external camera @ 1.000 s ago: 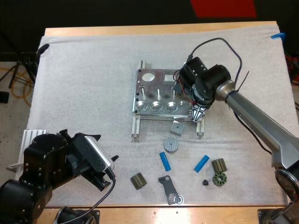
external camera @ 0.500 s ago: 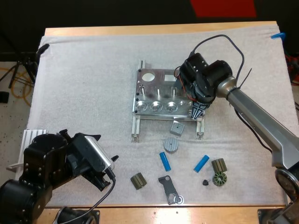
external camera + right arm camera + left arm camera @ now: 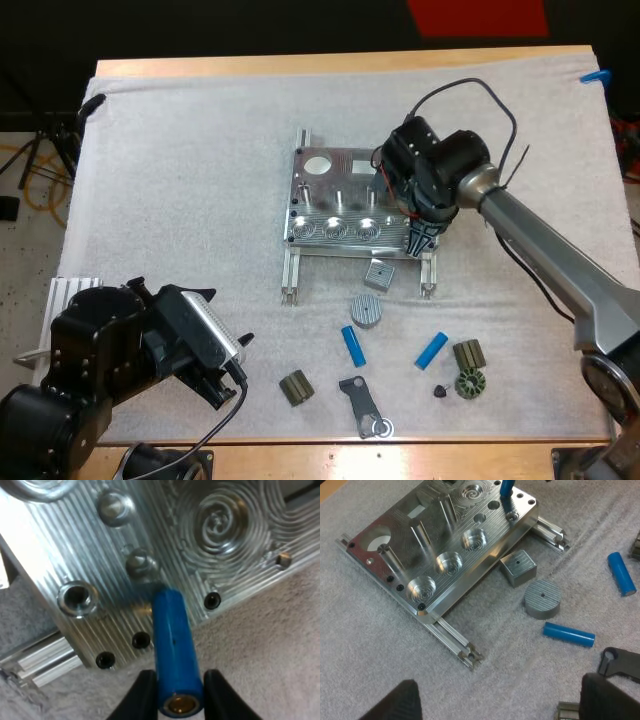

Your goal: Load cells from right to left

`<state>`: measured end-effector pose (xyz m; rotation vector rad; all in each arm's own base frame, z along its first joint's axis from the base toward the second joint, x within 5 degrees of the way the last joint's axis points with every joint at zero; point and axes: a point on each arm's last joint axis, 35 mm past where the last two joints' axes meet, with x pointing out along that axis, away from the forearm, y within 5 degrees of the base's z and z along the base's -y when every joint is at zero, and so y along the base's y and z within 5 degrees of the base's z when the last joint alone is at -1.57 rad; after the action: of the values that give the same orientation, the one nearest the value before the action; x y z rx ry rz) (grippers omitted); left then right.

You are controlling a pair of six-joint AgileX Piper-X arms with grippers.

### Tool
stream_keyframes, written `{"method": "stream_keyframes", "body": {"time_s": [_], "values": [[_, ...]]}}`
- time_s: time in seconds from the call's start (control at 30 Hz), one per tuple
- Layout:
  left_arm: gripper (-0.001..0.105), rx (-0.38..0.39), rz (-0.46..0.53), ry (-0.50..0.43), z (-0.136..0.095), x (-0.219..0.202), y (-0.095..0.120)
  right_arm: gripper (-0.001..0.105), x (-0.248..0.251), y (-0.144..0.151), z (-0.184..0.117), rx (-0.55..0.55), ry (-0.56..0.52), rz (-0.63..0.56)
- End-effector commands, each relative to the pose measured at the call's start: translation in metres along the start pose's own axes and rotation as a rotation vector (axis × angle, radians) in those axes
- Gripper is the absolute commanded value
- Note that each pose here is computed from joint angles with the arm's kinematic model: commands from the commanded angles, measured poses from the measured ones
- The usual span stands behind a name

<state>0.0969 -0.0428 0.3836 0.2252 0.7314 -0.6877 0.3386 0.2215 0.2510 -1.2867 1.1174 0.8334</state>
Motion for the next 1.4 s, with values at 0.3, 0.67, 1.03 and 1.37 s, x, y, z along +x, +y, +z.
{"method": "stream_keyframes", "body": {"time_s": [0.3,0.67,1.03,1.37], "values": [[0.065,0.004,-0.004,-0.013,0.001,-0.003,-0.001,0.0,-0.002,-0.002,-0.003,0.014,0.018,-0.008],[0.065,0.004,-0.004,-0.013,0.001,-0.003,-0.001,0.0,-0.005,0.0,-0.006,0.016,0.043,0.001],[0.065,0.005,-0.004,-0.015,0.001,-0.003,-0.001,0.0,-0.008,0.001,-0.007,0.025,0.028,0.006],[0.065,0.005,-0.004,-0.015,0.001,-0.003,-0.001,0.0,0.005,0.0,-0.001,0.024,0.032,0.011]]}}
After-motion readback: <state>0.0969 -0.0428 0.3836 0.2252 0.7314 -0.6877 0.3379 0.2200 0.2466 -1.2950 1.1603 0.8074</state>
